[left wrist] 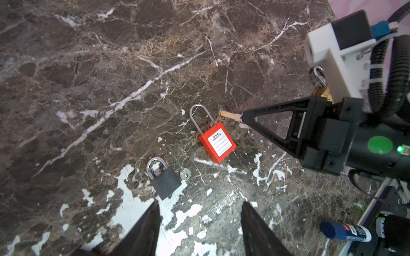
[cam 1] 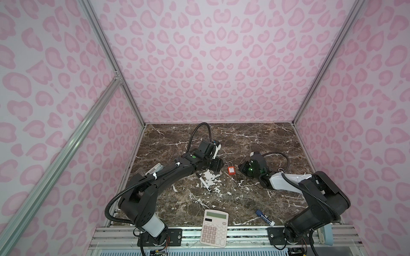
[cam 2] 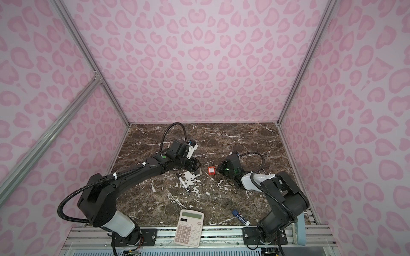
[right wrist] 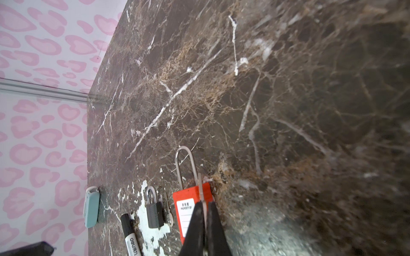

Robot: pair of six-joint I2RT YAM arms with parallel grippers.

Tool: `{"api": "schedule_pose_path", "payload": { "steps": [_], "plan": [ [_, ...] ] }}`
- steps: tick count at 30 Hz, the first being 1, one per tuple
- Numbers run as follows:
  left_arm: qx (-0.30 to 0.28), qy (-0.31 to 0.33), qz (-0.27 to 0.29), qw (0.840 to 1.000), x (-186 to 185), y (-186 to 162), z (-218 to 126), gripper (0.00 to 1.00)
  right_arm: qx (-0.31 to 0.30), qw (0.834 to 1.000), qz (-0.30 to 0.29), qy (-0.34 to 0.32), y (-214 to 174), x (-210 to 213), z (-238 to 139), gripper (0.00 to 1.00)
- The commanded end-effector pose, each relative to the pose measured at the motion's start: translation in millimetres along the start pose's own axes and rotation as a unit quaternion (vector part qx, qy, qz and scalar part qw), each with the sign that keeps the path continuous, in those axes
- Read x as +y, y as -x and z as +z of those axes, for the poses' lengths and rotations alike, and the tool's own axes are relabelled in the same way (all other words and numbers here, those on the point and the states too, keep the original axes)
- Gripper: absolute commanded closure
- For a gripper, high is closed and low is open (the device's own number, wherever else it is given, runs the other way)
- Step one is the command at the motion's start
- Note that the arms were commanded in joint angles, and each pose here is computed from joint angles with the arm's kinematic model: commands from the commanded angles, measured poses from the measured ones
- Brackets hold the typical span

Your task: Lock with the key

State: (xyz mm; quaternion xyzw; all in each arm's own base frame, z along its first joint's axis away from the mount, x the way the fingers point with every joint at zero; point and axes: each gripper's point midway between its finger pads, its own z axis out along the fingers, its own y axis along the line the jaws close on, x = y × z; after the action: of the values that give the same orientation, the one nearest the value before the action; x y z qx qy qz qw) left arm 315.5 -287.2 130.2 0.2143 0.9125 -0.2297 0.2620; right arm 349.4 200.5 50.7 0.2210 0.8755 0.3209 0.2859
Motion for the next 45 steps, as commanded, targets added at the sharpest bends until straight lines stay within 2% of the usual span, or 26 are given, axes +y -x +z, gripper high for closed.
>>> {"api": "schedule_pose_path", "payload": {
  "steps": [1,5,8,9,12,15,18,27,41,45],
  "plan": [
    [-0.022,0.0,-0.007,1.0,0,5,-5,0.4,-0.019,1.0,0.017,-0.012,6,-5,4,1.0],
    [-0.021,0.005,-0.008,1.0,2,-1,-7,0.4,-0.006,0.999,0.02,-0.03,0,-13,10,1.0],
    [-0.02,0.006,-0.008,1.0,3,-2,-7,0.4,-0.003,0.999,0.02,-0.042,-3,-17,11,0.94],
    [-0.019,0.006,-0.008,1.0,3,-2,-7,0.4,-0.003,0.999,0.02,-0.045,-4,-18,11,0.89],
    [-0.017,0.002,-0.011,1.0,2,-3,-5,0.4,0.006,0.999,0.013,-0.047,-7,-16,10,0.63],
    [-0.018,-0.005,-0.014,1.0,0,-2,-3,0.4,0.01,0.998,0.007,-0.054,-9,-17,8,0.5],
    [-0.019,-0.007,-0.013,1.0,-1,1,-3,0.4,0.014,0.998,0.004,-0.059,-11,-20,5,0.44],
    [-0.02,-0.007,-0.012,1.0,-2,1,-4,0.4,0.025,0.998,-0.008,-0.052,-13,-20,3,0.42],
    [-0.02,-0.005,-0.013,1.0,0,-4,-5,0.4,0.064,0.998,0.006,-0.006,-22,-5,12,0.48],
    [-0.021,-0.005,-0.011,1.0,0,-3,-6,0.4,0.057,0.998,0.004,-0.015,-18,-9,7,0.47]
  ]
}}
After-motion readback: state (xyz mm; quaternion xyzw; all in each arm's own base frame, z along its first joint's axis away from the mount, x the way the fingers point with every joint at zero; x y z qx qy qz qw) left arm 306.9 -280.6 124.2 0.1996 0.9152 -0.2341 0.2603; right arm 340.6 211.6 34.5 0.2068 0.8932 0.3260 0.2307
